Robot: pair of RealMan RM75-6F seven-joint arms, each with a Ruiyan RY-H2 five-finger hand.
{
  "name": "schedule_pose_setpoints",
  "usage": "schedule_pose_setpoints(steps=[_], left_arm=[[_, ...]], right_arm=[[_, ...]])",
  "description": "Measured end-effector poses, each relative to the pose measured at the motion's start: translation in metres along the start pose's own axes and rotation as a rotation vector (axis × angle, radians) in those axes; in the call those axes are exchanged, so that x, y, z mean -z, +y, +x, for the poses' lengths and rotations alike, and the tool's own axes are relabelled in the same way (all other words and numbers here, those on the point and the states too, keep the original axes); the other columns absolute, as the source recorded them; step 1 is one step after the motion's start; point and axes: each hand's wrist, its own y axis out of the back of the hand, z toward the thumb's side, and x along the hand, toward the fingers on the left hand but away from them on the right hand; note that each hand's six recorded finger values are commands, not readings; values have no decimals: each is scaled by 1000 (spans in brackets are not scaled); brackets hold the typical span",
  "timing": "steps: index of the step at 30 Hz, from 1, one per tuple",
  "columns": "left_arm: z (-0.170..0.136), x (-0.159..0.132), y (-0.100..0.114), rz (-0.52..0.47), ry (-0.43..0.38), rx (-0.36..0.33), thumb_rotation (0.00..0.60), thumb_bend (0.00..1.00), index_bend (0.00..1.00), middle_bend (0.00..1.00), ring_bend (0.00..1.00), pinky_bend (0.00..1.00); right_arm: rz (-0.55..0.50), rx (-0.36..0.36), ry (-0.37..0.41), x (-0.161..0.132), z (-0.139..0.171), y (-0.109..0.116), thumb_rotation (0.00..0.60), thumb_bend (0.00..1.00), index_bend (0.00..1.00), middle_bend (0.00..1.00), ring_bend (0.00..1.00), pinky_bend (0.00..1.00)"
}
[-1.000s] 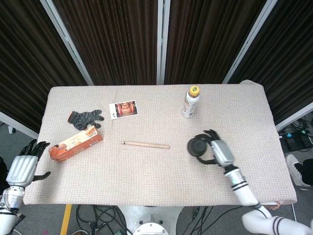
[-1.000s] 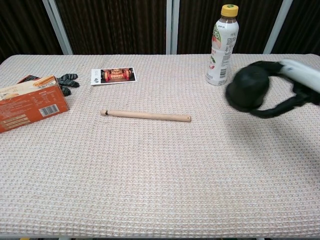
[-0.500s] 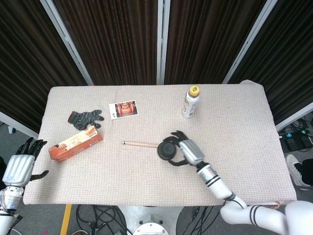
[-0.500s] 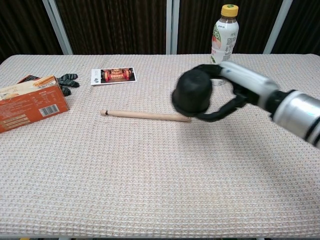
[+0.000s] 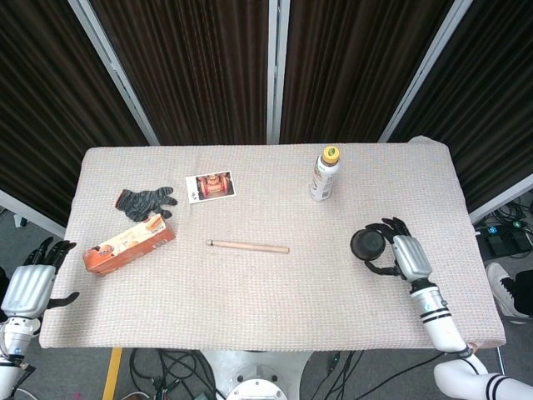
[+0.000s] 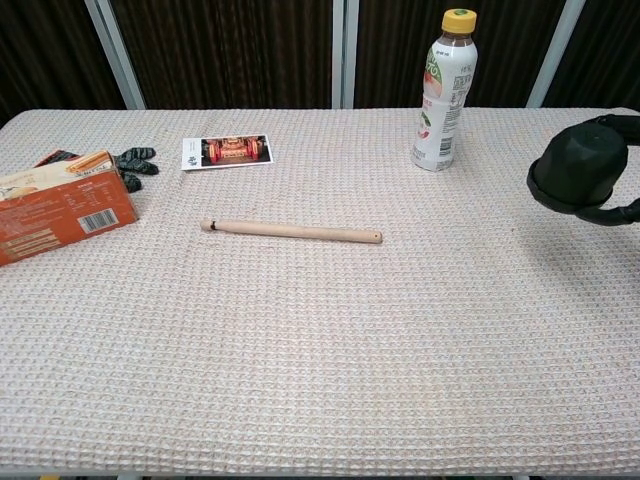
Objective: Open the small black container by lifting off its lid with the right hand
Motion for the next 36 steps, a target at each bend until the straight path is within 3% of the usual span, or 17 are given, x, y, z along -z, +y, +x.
schedule_pose_setpoints(steps=[5,8,28,33,36], left_arm=[[-3,1,2,15,0,-3,600,123,139,106,0,177],[-3,4,6,8,10,-14,600,123,138,106,0,177],[-7,10,1,1,30,-11,600,122,138,106,0,177],[-7,10,1,4,28,-13,600,123,138,106,0,177],[-7,10,2,3,30,-15,600,123,138,106,0,177]], right_arm=[[-28,-79,47,-21,-19,-44,600,218,377,444,92,0],[-17,-100,56,-23,-27,-57,600,218,377,444,93,0],[21,-113,-23,8,-29,-63,600,217,370,428,86,0],[31,-133,-28,10,-28,-66,600,139,268,336,21,0],[44,-159,-32,12,-27,-67,600,74,108,203,0,0]])
